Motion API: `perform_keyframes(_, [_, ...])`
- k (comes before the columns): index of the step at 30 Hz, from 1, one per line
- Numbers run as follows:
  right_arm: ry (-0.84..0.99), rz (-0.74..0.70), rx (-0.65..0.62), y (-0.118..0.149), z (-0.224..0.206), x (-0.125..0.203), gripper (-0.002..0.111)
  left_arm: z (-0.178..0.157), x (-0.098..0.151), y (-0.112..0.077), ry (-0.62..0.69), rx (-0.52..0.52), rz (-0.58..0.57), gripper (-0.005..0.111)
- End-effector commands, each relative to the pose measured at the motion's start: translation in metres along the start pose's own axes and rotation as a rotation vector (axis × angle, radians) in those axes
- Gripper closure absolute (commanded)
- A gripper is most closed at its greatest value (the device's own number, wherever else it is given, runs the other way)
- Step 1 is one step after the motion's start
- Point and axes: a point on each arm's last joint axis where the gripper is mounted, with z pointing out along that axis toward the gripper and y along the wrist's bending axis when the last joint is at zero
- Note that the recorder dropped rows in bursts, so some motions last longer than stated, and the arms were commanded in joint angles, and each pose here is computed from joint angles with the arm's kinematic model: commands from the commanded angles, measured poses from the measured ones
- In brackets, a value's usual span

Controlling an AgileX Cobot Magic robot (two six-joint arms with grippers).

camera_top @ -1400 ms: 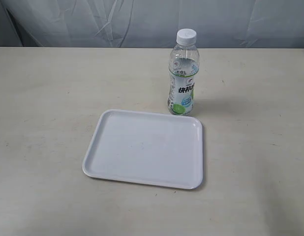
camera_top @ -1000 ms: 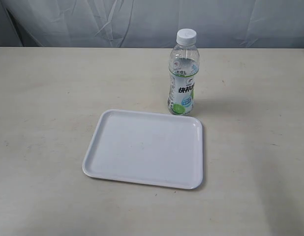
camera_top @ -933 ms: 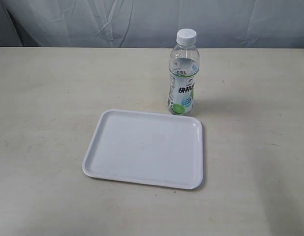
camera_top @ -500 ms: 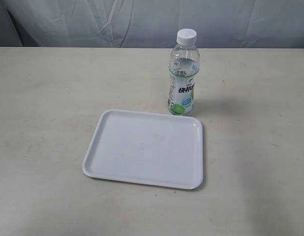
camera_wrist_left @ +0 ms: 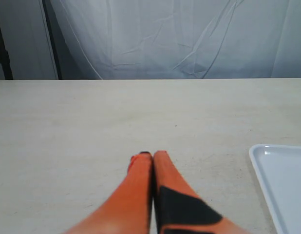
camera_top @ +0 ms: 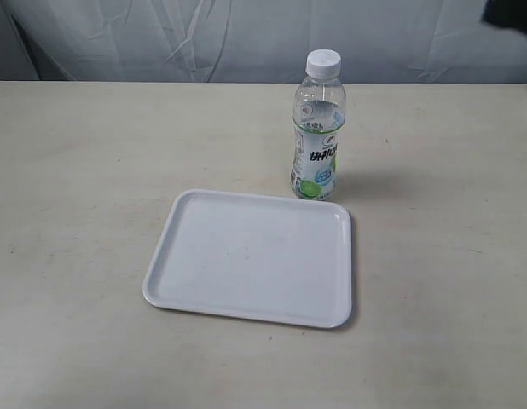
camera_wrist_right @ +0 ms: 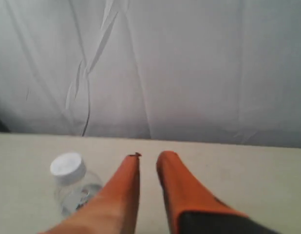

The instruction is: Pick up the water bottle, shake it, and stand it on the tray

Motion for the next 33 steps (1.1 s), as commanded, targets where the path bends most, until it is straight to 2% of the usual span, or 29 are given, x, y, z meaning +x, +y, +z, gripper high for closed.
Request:
perform_keyframes(1, [0.058,-0.096,-0.11,0.026,0.03,0.016,0.052,0.0,0.001,0.0,-0.003,0.0,0.0,0.106])
perform_keyframes(4, [0.096,-0.125,-0.157,0.039,0.047,0.029,0.018,0.0,0.001,0.0,-0.003,0.0,0.0,0.106])
perform_keyframes(5, [0.121,-0.153,-0.166,0.042,0.053,0.035,0.01,0.0,0.001,0.0,-0.003,0.0,0.0,0.106])
perform_keyframes(7, [0.178,-0.183,-0.178,0.046,0.065,0.049,0.004,0.0,0.001,0.0,-0.003,0.0,0.0,0.106])
perform_keyframes(14, [0.257,-0.186,-0.212,0.055,0.102,0.085,0.004,0.0,0.001,0.0,-0.003,0.0,0.0,0.106])
perform_keyframes(24, [0.128,-0.152,-0.289,0.066,0.132,0.104,0.004,0.0,0.001,0.0,-0.003,0.0,0.0,0.106])
perform_keyframes(33, [0.108,-0.129,-0.312,0.069,0.152,0.129,0.004,0.0,0.001,0.0,-0.003,0.0,0.0,0.106])
